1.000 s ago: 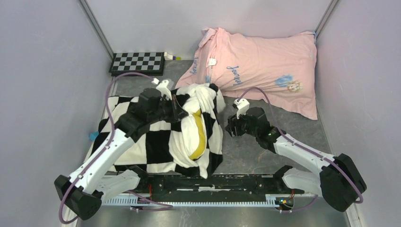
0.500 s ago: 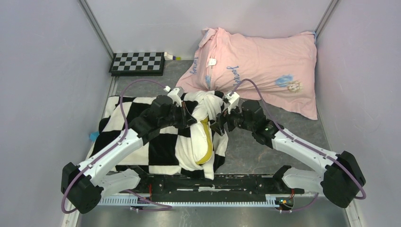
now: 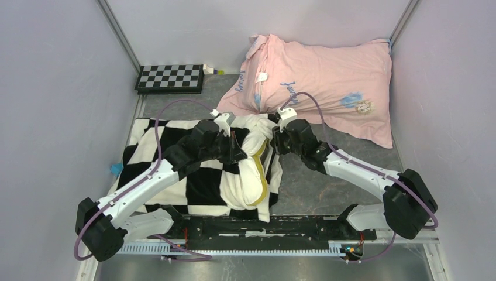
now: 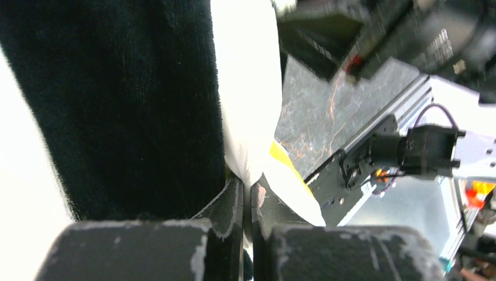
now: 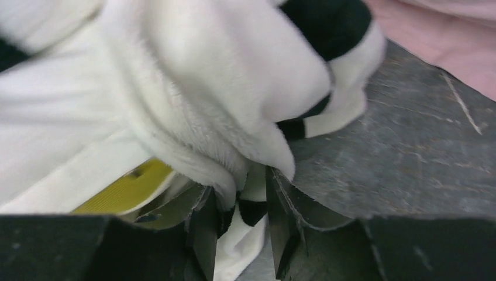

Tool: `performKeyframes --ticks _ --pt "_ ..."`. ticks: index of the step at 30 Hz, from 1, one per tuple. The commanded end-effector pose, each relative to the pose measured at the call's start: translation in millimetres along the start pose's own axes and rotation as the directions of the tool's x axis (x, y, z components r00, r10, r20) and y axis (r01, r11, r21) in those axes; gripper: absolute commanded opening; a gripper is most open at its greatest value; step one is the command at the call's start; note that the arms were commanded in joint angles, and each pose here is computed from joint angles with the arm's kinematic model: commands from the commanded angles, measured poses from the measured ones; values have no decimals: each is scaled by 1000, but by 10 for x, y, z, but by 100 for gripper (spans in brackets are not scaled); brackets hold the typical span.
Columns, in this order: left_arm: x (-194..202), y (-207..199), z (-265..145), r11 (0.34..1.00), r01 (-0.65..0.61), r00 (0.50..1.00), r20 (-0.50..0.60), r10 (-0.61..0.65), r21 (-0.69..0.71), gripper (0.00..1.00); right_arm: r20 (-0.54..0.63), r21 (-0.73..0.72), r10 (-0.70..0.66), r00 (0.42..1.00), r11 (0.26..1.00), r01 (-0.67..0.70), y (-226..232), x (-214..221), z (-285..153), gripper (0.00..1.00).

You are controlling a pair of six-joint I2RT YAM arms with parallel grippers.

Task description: Remove the pillowcase from the pillow

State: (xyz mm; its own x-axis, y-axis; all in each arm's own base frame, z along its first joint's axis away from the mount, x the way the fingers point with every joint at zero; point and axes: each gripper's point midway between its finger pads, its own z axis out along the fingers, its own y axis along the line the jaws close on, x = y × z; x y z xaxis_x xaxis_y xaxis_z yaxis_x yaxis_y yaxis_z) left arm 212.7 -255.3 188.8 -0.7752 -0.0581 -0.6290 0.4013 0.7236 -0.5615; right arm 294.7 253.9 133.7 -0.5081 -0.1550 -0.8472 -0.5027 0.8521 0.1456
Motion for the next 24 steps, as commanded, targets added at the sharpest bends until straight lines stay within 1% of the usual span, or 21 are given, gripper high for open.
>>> performKeyframes --ticks 1,3,5,7,10,14,16,18,20,22,23,24 --pt "178 -458 -126 979 -117 985 -108 136 168 2 71 245 64 995 966 -80 -655 -261 51 36" --pt "351 -529 -113 968 -136 968 -178 174 210 2 93 248 64 994 965 -85 -707 -342 104 33" --pt "515 -612 -126 954 -146 948 -238 211 263 2 85 281 58 995 957 -79 -800 -367 155 32" --pt "616 -671 -157 941 -153 933 -269 238 301 2 70 310 60 996 947 -79 -905 -374 208 29" --pt "673 -710 -220 929 -170 924 -275 267 329 2 58 327 83 995 940 -97 -1055 -375 293 24" --pt "607 -695 -237 930 -197 929 -246 278 310 2 17 245 114 993 963 -114 -1100 -283 459 26" --pt "570 -796 -275 914 -197 930 -228 289 353 2 -28 193 134 991 973 -126 -1080 -151 577 28" --pt "530 -994 -353 875 -184 934 -198 298 448 2 -74 148 172 982 976 -160 -1071 -13 674 29" --pt "469 -1259 -493 803 -165 944 -144 297 572 2 -114 101 199 973 977 -188 -1048 106 749 30" --pt "416 -1464 -665 724 -165 949 -92 301 670 2 -134 89 205 970 977 -194 -1037 163 791 31" --pt "367 -1520 -720 704 -179 952 -58 299 687 2 -138 84 204 969 977 -194 -1028 173 797 31" --pt "314 -1518 -721 712 -198 956 -30 293 673 2 -138 78 203 969 978 -194 -1019 169 791 32"
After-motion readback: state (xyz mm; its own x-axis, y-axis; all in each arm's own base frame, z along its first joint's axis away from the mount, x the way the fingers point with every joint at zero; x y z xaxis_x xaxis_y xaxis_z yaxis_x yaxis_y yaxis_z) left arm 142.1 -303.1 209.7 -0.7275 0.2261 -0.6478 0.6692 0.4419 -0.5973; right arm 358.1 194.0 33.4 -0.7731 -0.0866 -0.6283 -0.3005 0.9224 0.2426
